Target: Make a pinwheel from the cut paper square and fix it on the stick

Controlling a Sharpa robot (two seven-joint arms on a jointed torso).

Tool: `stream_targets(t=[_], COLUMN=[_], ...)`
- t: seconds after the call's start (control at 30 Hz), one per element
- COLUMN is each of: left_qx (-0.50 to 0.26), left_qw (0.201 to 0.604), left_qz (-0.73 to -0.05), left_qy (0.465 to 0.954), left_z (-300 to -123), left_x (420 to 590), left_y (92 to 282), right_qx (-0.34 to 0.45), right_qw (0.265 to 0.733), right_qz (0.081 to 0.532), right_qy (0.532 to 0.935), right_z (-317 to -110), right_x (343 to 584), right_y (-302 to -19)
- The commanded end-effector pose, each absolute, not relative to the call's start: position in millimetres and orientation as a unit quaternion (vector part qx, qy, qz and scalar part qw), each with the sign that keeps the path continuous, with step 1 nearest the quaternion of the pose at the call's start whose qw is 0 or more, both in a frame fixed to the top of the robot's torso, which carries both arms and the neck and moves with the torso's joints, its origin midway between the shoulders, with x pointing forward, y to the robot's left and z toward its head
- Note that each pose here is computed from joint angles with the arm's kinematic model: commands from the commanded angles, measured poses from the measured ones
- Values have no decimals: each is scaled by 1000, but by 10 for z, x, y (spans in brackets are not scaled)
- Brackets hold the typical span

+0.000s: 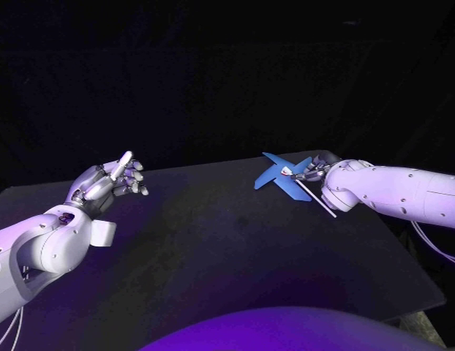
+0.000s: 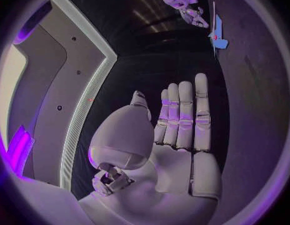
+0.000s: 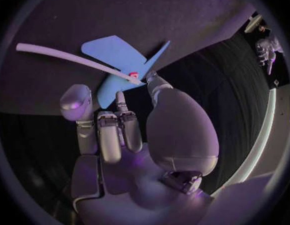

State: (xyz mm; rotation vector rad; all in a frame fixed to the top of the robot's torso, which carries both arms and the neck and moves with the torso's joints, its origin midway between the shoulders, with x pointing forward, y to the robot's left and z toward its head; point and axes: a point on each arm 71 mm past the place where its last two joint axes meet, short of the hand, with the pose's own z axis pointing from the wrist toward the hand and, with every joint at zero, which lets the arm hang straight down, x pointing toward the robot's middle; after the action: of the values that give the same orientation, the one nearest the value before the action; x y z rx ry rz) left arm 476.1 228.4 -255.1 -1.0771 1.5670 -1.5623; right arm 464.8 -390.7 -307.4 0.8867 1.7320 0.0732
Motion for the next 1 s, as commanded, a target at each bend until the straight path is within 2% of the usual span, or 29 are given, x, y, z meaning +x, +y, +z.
stream_targets(t=[0.03,0.17,0.4,0.73,1.0], left_qx=[-415,-422,-438,-459,-468], left_qw=[347,369,412,450,463], left_qz=[-600,-592,-569,-543,-535], left_qy=[589,579,561,540,529], left_z=[-2540,-2557,-2604,-2694,-2725], left_x=[4798,4857,4985,5177,5259], left_y=[2310,2384,2511,2601,2566], right_qx=[354,368,375,383,389], right_qw=[644,642,608,538,483], right_qz=[150,235,336,429,474], right_qy=[662,631,613,616,625], right_z=[-2864,-2765,-2721,-2814,-2891], right_x=[4703,4735,4896,5182,5210], right_y=[-3767,-3624,-3285,-2697,-2369])
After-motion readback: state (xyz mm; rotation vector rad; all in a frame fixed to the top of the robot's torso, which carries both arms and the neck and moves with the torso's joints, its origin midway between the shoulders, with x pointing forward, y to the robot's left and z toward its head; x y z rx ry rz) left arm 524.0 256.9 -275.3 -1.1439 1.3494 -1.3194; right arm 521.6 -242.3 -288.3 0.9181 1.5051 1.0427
